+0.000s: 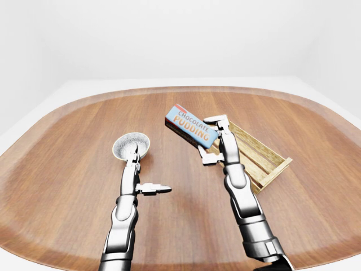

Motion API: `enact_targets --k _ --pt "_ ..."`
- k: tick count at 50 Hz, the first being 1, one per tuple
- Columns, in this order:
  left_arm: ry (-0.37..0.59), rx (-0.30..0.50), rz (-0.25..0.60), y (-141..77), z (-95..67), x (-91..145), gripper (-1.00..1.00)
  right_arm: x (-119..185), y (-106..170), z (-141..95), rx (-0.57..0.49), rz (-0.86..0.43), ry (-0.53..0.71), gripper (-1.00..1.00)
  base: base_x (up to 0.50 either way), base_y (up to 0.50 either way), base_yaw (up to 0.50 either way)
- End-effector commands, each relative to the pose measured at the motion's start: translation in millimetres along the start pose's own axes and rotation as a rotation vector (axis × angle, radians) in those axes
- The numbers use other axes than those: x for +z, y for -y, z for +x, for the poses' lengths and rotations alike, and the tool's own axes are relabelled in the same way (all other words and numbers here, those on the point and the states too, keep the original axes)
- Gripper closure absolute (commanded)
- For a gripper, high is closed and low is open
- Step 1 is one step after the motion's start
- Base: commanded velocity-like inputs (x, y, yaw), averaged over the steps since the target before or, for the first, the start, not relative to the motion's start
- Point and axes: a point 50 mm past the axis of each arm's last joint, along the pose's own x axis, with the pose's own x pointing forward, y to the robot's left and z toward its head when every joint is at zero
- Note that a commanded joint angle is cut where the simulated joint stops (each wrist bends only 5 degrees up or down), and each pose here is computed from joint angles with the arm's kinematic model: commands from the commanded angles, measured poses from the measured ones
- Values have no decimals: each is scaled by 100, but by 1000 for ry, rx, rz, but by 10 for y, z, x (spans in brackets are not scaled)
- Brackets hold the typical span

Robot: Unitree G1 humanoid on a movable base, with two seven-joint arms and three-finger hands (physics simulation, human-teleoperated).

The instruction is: Pick up the chocolate pudding and put it in the tray.

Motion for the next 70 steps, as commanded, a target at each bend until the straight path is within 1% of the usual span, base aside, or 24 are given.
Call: enact_targets --k 1,5,7,11,16,21,23,25,27,28,32,35,36,41,42,45,52,54,56,58,59,64,70 --pt "-30 -33 15 44 -3 -53 -100 101 47 320 -26 -23 29 100 0 0 0" --pt "-30 -33 14 45 -8 -48 -100 72 56 456 -30 -32 1 100 0 0 0" --pt "-30 -33 14 45 -6 -49 -100 116 70 570 -38 -63 6 100 0 0 0" --pt "-31 -33 15 44 -4 -50 -100 170 57 668 -34 -101 15 100 0 0 0" --pt "-31 -32 14 42 1 -47 -100 160 23 775 -25 -123 -12 100 0 0 0" --pt "-31 -32 13 42 1 -48 -100 42 22 869 -21 -134 -93 100 0 0 0" --pt "-31 -32 13 42 1 -48 -100 -22 38 918 -28 -133 -144 100 0 0 0" --pt "-31 -32 14 42 1 -47 -100 -46 39 950 -24 -97 -176 100 0 0 0" --pt "-32 -33 14 42 1 -48 -100 -88 61 979 -30 -124 -210 100 0 0 0" --pt "-31 -33 14 42 1 -47 -100 -94 51 999 -22 -78 -231 100 0 0 0" --pt "-31 -32 14 42 1 -47 -100 -127 51 1022 -24 -128 -261 100 0 0 0" --pt "-31 -33 14 42 1 -47 -100 -170 46 1014 -28 -132 -289 100 0 0 0" --pt "-32 -31 12 41 -1 -45 -100 -143 49 1034 -28 -139 -281 100 0 0 0" --pt "-31 -32 13 39 -6 -43 -100 -94 53 1075 -29 -128 -276 100 0 0 0" --pt "-31 -33 13 39 -7 -41 -100 -173 46 1035 -30 -131 -308 100 0 0 0" --pt "-31 -34 14 40 -7 -41 -100 -85 60 1089 -32 -127 -281 100 0 0 0" --pt "-31 -38 17 43 -1 -44 -100 -54 103 1122 -47 -125 -280 100 0 0 0" --pt "-31 -39 18 44 -2 -48 -100 -151 96 1066 -50 -140 -312 100 0 0 0" --pt "-31 -39 19 46 -2 -49 -100 -66 112 1117 -51 -135 -284 100 0 0 0" --pt "-30 -40 19 47 -6 -50 -100 -52 121 1126 -54 -132 -280 100 0 0 0" --pt "-31 -40 19 48 -7 -51 -100 -120 122 1087 -58 -137 -303 100 0 0 0" --pt "-30 -41 20 49 -9 -43 -100 -89 164 1107 -73 -134 -292 100 0 0 0" --pt "-31 -42 21 51 -12 -55 -100 -170 230 1068 -98 -139 -323 100 0 0 0"
